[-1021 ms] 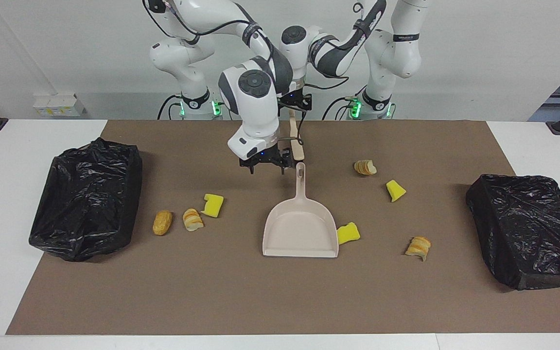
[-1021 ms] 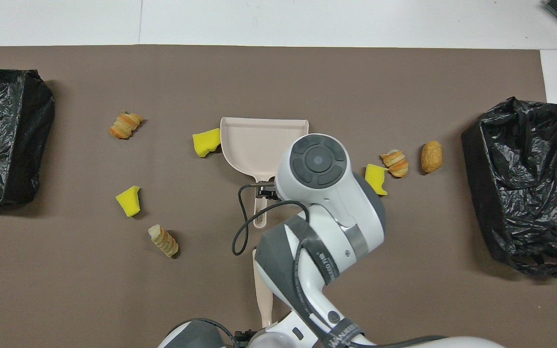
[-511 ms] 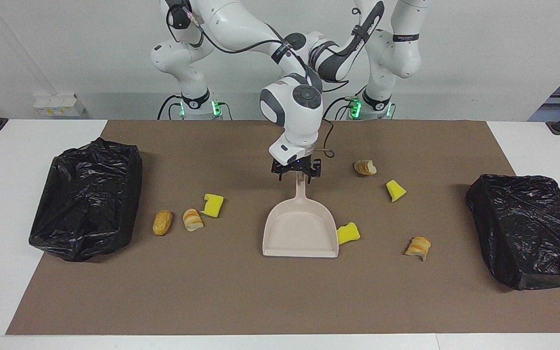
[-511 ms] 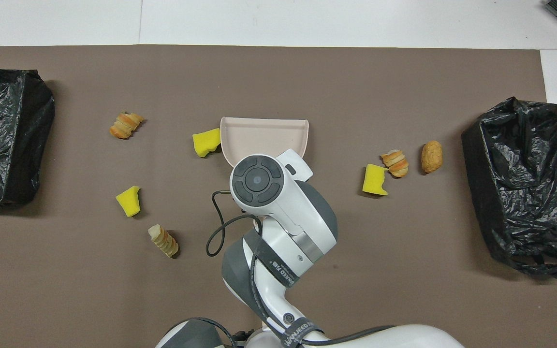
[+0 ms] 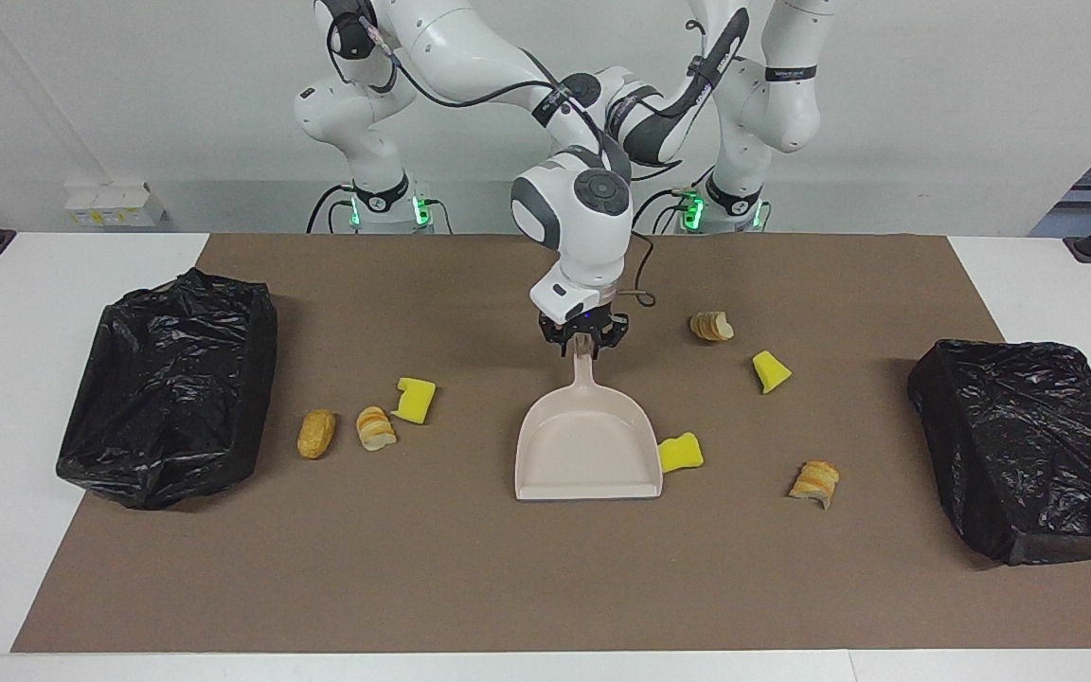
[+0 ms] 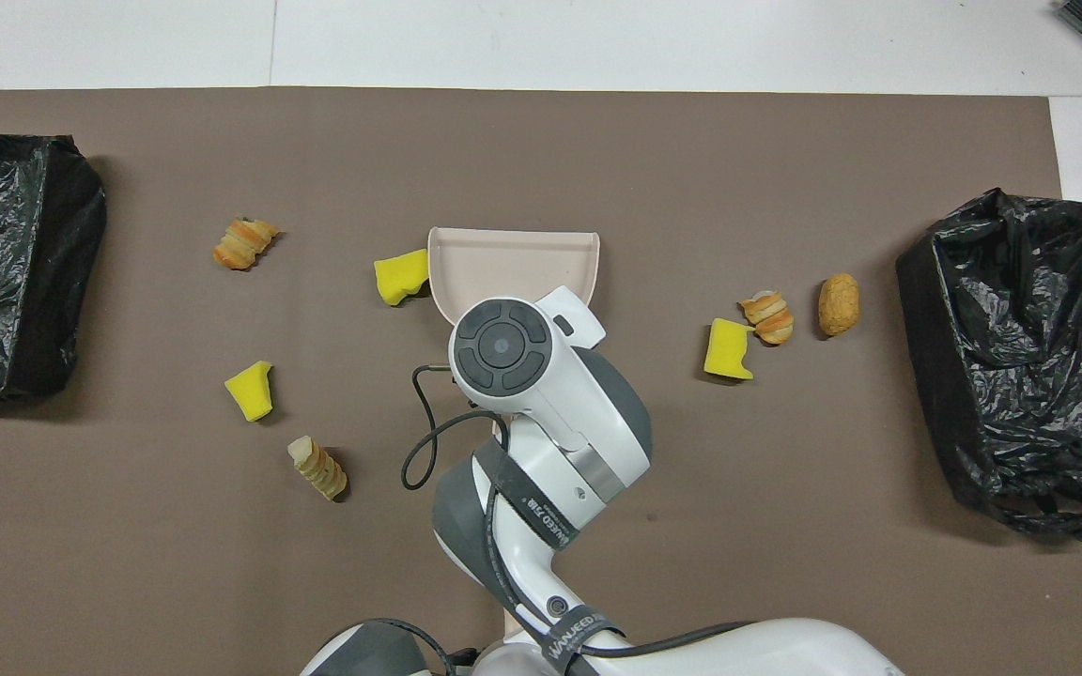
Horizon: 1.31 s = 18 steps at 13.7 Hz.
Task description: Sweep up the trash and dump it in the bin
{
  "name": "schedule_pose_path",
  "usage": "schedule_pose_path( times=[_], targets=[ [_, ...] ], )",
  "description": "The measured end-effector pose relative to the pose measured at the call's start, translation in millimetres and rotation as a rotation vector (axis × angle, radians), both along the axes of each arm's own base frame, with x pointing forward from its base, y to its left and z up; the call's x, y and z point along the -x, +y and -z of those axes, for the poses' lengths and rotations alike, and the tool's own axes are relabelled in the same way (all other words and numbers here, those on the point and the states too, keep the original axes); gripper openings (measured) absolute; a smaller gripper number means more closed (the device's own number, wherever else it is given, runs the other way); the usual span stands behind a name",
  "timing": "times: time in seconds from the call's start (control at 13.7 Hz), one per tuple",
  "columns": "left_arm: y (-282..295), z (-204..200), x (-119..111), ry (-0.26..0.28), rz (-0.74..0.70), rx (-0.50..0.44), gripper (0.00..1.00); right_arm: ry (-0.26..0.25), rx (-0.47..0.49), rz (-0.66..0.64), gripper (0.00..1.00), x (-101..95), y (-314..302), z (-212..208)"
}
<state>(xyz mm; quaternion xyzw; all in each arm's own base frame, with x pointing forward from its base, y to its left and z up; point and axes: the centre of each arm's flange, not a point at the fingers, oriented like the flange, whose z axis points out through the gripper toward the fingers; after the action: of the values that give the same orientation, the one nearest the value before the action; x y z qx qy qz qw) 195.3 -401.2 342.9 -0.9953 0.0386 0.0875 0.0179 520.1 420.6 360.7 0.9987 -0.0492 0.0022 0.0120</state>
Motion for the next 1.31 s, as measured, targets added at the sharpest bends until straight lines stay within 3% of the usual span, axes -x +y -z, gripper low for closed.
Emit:
schedule_pose_path(
  times=[0.29,0.36,0.44,0.66,0.8,1.09,1.31],
  targets=[
    [11,-3,-12,0.028,0.005,-0.021,0.26,0.025,0.008,-0.089,0.52,9.9,2,9],
    [17,-6,-15,0.038,0.004,-0.040,0.26,0.033,0.004,-0.094,0.48,9.7,0,11],
    [23,-9,-20,0.049,-0.007,-0.051,0.26,0.037,0.000,-0.101,0.34,8.5,-2,11],
    [70,-37,-67,0.094,-0.080,-0.078,0.26,0.038,-0.002,-0.127,0.32,2.2,-12,4],
    [116,-65,-99,0.081,-0.128,-0.093,0.26,0.040,-0.003,-0.172,0.32,-4.6,-29,-14],
    [210,-85,-162,0.020,-0.075,-0.067,0.26,0.101,-0.003,-0.457,0.32,-35.4,-120,-64],
    [303,-81,-229,-0.015,0.046,0.006,0.26,0.187,-0.018,-0.724,0.32,-43.7,-178,-75]
  ],
)
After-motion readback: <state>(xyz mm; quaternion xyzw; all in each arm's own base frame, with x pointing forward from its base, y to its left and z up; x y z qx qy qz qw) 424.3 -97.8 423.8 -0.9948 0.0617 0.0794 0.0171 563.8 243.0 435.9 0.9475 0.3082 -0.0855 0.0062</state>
